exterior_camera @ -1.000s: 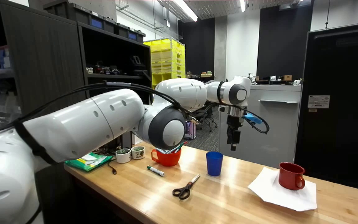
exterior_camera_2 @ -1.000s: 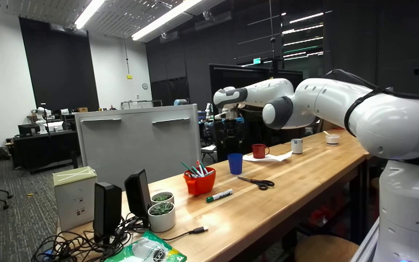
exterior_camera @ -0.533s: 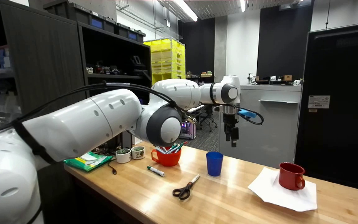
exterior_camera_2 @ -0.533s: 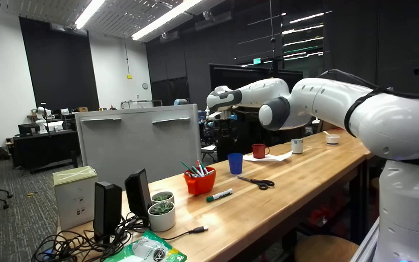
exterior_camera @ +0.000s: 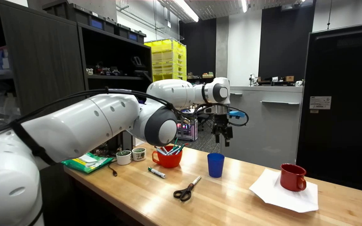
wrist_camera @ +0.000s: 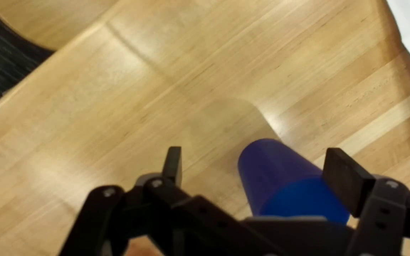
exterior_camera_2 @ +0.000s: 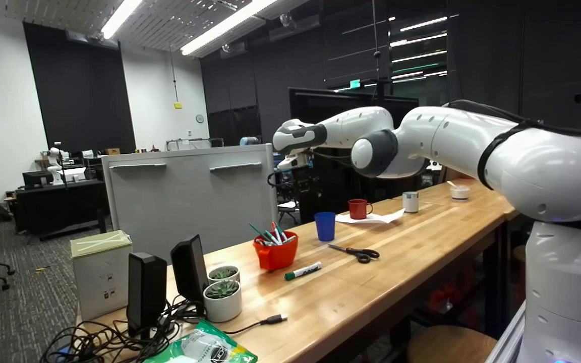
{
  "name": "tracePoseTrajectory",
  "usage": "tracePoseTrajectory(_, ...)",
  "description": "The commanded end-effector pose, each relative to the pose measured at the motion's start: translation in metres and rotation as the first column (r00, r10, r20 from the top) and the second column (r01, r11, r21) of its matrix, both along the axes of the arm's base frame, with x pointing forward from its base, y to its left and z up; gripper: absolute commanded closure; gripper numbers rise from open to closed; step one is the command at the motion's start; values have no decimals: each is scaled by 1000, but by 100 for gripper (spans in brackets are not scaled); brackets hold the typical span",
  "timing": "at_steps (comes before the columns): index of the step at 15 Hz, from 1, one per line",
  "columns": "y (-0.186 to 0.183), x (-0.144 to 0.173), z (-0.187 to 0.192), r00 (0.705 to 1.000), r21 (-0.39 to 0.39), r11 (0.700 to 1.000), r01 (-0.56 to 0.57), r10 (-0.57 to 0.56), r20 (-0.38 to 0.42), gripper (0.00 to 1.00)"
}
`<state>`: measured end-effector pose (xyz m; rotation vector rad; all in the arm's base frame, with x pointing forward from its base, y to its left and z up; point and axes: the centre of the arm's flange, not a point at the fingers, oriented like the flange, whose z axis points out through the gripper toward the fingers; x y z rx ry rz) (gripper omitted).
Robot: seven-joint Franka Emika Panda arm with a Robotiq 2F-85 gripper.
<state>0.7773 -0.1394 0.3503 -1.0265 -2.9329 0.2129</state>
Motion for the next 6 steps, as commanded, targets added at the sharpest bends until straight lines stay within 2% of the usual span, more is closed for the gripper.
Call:
tracePoseTrajectory(1, 31, -71, 11, 983, -5, 984, -177, 177, -54, 0)
tracePoseTrajectory(4, 95, -68, 19, 949, -18, 950, -311, 310, -63, 0)
tracePoseTrajectory(5, 111, -68, 24, 944, 5, 946, -325, 325, -52, 0)
tracePoseTrajectory(6, 124, -70, 31, 955, 39, 955, -293, 295, -36, 0)
